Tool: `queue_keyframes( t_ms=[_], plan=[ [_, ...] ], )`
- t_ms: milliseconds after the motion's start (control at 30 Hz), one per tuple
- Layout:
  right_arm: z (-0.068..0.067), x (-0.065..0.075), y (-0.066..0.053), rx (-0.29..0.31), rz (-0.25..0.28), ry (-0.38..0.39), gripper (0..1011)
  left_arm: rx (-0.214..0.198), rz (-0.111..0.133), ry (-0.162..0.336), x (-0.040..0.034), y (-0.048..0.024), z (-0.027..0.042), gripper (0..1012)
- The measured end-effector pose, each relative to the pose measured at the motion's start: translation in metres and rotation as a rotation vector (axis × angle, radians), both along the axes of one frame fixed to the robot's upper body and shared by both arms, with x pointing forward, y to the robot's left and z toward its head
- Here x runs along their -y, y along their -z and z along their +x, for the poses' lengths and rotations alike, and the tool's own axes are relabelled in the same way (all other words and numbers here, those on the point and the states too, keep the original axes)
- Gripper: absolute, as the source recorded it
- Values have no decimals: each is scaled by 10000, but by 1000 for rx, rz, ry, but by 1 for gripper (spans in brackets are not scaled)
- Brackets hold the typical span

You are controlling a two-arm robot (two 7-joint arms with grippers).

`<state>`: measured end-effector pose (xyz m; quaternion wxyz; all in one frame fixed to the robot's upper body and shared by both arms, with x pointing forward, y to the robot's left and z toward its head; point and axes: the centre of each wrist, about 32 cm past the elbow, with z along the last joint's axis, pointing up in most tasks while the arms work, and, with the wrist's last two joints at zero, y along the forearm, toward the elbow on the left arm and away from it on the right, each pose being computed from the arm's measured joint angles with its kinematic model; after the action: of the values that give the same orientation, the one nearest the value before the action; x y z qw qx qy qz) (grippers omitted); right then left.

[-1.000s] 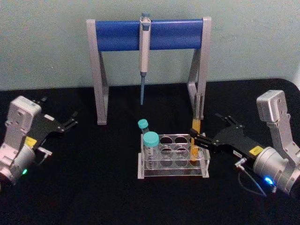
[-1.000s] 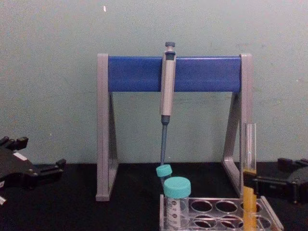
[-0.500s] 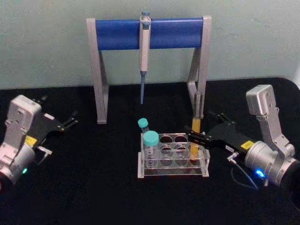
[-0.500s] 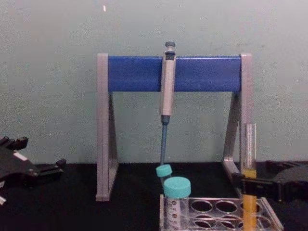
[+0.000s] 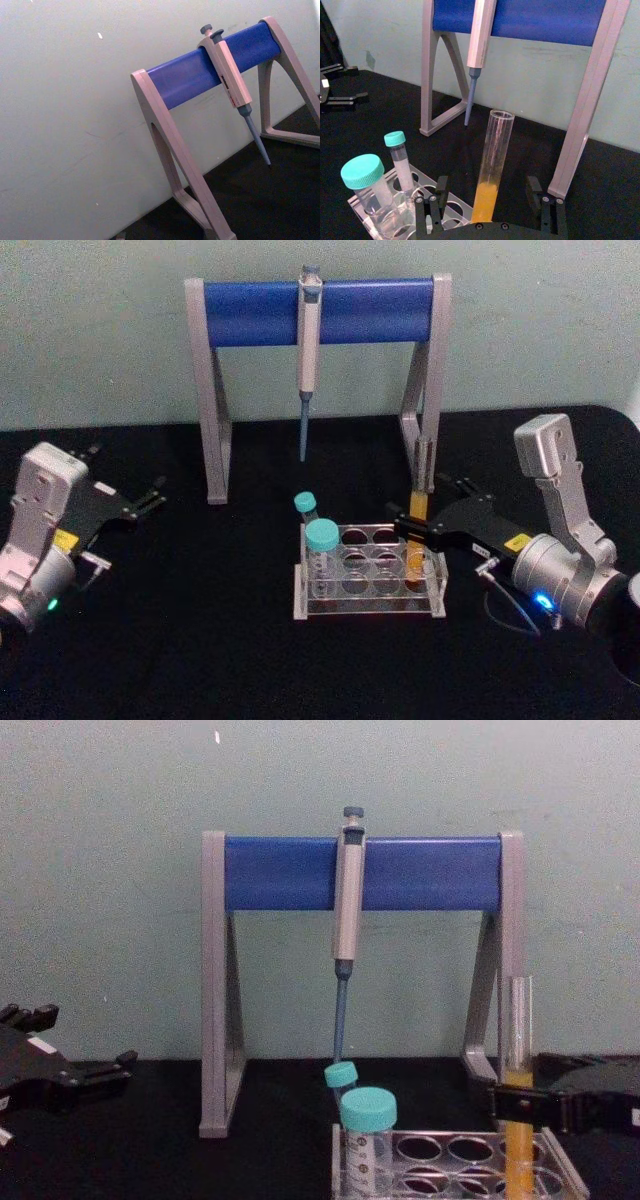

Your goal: Pick up the test tube from the test tube rack, shake it, then place it back into the test tube rack.

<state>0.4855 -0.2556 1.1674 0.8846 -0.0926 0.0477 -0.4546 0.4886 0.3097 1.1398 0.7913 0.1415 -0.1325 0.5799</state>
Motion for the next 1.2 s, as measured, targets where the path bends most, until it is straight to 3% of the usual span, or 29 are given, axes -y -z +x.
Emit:
queue_keyframes(
  t_ms=[833,1000,1033,1200],
  plan=[
    [17,2,-3,-4,8,-1,1000,0,0,0,0,0,0,1001],
    [16,2,-3,-4,8,0,944,0,0,0,0,0,0,1001],
    [15,2,-3,-4,8,0,883,0,0,0,0,0,0,1001],
    [14,2,-3,-4,8,0,785,0,0,0,0,0,0,1001]
  ],
)
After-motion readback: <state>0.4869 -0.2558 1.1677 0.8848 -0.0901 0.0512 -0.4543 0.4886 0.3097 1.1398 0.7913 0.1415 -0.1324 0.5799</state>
